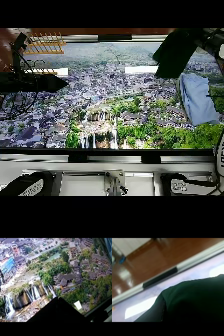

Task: Fold the shirts.

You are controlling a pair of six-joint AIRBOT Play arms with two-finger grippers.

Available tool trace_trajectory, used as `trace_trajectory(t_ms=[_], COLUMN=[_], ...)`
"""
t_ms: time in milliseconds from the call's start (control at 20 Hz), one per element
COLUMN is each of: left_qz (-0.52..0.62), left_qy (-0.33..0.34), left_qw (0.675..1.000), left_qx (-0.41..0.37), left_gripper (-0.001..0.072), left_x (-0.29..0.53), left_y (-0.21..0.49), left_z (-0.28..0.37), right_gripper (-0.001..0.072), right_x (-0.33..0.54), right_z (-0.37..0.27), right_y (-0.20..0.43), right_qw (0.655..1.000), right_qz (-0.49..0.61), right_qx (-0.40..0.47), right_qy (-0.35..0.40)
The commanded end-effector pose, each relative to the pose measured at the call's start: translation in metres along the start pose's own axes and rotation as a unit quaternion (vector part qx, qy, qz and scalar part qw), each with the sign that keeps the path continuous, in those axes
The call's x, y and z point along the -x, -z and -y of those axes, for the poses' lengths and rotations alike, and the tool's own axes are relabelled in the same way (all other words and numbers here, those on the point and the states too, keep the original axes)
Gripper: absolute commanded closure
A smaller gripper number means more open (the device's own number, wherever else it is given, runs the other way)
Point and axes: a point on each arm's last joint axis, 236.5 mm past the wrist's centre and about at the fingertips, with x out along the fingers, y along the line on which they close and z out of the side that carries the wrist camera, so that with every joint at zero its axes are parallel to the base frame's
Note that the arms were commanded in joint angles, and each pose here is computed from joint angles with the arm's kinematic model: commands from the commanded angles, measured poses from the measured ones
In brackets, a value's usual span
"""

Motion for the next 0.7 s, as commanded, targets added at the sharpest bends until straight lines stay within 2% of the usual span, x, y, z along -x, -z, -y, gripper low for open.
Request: trace_trajectory(t_ms=[0,350,650], left_qz=[-0.01,-0.025,-0.027], left_qy=[0.014,0.067,0.077], left_qw=[1.0,0.996,0.995], left_qx=[-0.007,-0.055,-0.06], left_gripper=[0.0678,0.0678,0.0678], left_x=[-0.007,-0.031,-0.05], left_y=[0.006,0.021,0.024], left_z=[0.015,0.076,0.087], right_gripper=[0.0639,0.0639,0.0639], right_x=[0.002,0.033,0.026], right_z=[0.053,0.205,0.253], right_y=[-0.076,-0.127,-0.112], right_qw=[0.985,0.95,0.943], right_qz=[0.166,0.267,0.272], right_qx=[-0.013,-0.037,-0.051], right_qy=[0.043,0.156,0.187])
